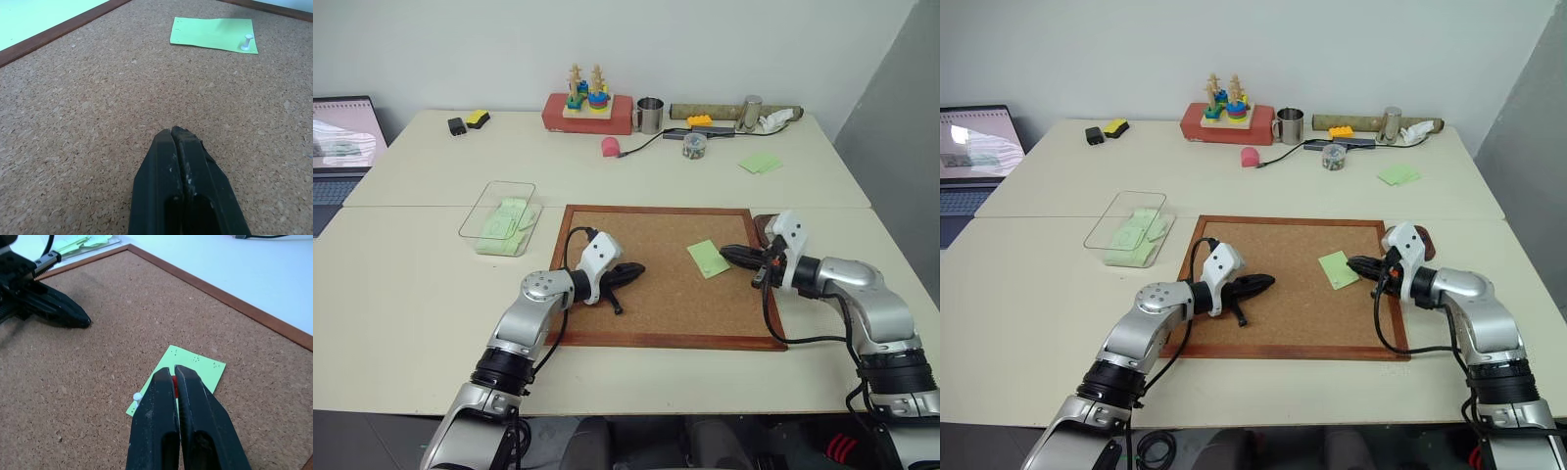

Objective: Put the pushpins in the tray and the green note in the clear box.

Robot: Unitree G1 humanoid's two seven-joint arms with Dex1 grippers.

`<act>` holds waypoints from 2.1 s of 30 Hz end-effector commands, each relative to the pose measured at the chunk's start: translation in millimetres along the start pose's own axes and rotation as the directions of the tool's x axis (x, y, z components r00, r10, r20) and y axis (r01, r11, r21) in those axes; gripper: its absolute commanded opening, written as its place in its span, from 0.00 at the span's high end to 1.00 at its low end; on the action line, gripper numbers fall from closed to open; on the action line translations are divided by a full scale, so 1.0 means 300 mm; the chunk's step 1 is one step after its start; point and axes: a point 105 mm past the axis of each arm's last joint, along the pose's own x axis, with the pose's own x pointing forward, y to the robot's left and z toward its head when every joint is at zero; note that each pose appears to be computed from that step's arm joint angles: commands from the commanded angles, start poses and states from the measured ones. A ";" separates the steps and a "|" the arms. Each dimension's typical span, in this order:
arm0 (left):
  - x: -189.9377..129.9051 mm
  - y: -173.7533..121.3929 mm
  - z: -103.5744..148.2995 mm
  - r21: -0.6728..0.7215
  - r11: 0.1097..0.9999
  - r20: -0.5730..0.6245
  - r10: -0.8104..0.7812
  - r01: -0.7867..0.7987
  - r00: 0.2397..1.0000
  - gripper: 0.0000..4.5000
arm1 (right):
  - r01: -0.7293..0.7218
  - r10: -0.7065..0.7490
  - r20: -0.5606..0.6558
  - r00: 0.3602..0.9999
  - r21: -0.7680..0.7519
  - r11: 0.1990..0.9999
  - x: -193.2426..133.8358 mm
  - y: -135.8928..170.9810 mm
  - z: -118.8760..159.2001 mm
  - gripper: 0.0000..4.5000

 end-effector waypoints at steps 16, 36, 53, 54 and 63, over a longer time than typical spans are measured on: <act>0.005 -0.033 -0.083 -0.020 0.999 -0.090 -0.026 0.024 0.996 1.00 | 0.561 -0.565 -0.074 0.821 -0.075 0.825 -0.119 -0.393 -0.017 0.95; 0.011 -0.031 -0.086 -0.016 0.999 -0.093 -0.032 0.030 0.995 1.00 | 0.232 -0.234 0.014 0.972 -0.205 0.951 -0.109 -0.155 0.093 0.25; 0.015 -0.039 -0.090 -0.019 0.999 -0.094 -0.029 0.027 0.995 1.00 | -0.019 0.004 -0.091 0.996 -0.169 0.985 0.057 0.044 -0.055 0.25; 0.013 -0.039 -0.090 -0.018 0.999 -0.094 -0.027 0.026 0.995 1.00 | -0.019 0.005 -0.088 0.996 -0.163 0.986 0.062 0.043 -0.059 0.25; 0.010 -0.040 -0.096 -0.022 1.000 -0.094 -0.018 0.016 0.995 1.00 | -0.027 0.018 -0.071 0.997 -0.131 0.991 0.081 0.042 -0.073 0.57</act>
